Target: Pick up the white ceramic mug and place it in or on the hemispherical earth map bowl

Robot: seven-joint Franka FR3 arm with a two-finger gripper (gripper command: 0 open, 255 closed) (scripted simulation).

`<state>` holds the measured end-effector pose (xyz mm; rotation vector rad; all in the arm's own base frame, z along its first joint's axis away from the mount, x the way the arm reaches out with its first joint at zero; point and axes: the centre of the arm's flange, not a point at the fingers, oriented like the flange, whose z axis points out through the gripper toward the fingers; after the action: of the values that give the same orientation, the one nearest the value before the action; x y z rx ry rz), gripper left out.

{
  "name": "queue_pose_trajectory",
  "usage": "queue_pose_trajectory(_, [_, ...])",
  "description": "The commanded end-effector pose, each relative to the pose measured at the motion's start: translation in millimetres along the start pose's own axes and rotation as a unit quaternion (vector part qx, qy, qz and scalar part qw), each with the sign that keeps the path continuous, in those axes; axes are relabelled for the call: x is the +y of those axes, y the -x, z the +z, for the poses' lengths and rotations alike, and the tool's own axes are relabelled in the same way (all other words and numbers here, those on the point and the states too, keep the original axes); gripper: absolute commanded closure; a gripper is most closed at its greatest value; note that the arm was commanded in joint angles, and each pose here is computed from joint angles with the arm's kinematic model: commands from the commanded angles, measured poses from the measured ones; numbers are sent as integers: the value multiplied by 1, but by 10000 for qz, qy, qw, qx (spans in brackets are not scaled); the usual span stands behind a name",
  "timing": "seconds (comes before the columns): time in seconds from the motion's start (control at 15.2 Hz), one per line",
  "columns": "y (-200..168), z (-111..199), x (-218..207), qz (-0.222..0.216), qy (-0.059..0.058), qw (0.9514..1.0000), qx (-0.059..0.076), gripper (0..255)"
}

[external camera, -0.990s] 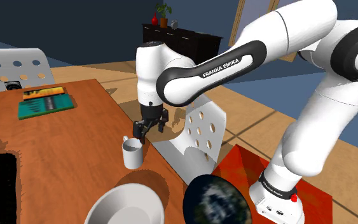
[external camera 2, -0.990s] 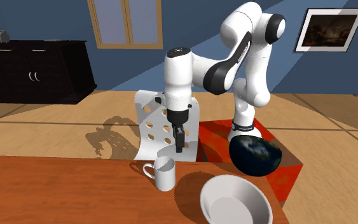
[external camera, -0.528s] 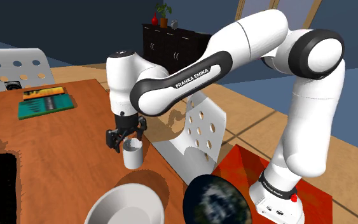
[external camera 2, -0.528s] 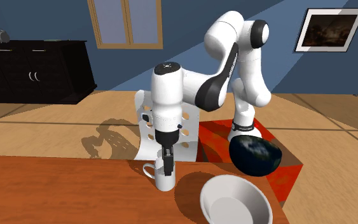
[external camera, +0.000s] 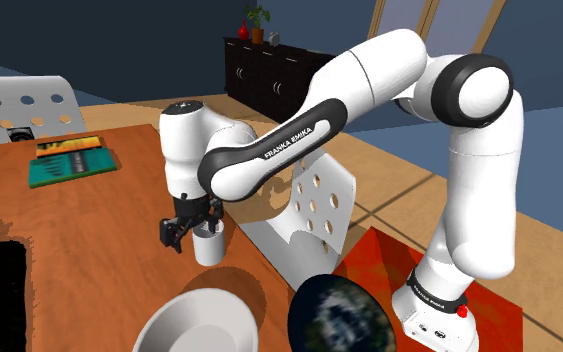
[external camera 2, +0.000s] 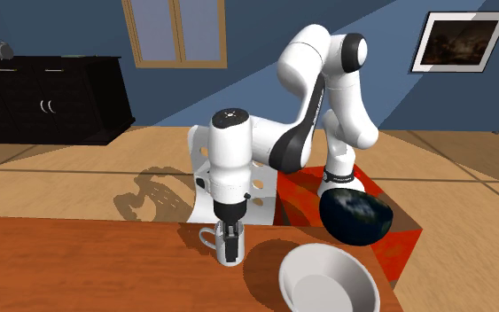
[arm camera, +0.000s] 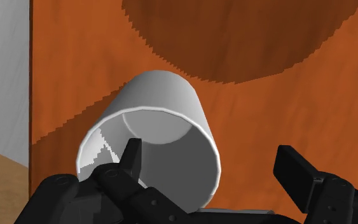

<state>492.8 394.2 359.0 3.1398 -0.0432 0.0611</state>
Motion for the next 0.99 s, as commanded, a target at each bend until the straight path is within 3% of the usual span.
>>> queue_pose_trajectory(0.0, [-1,9,0,0,-2,10000,2,0])
queue_pose_trajectory(0.46, [-1,8,0,0,-2,10000,2,0])
queue_pose_trajectory(0.53, [-1,8,0,0,-2,10000,2,255])
queue_pose_trajectory(0.92, [-1,9,0,0,-2,10000,2,255])
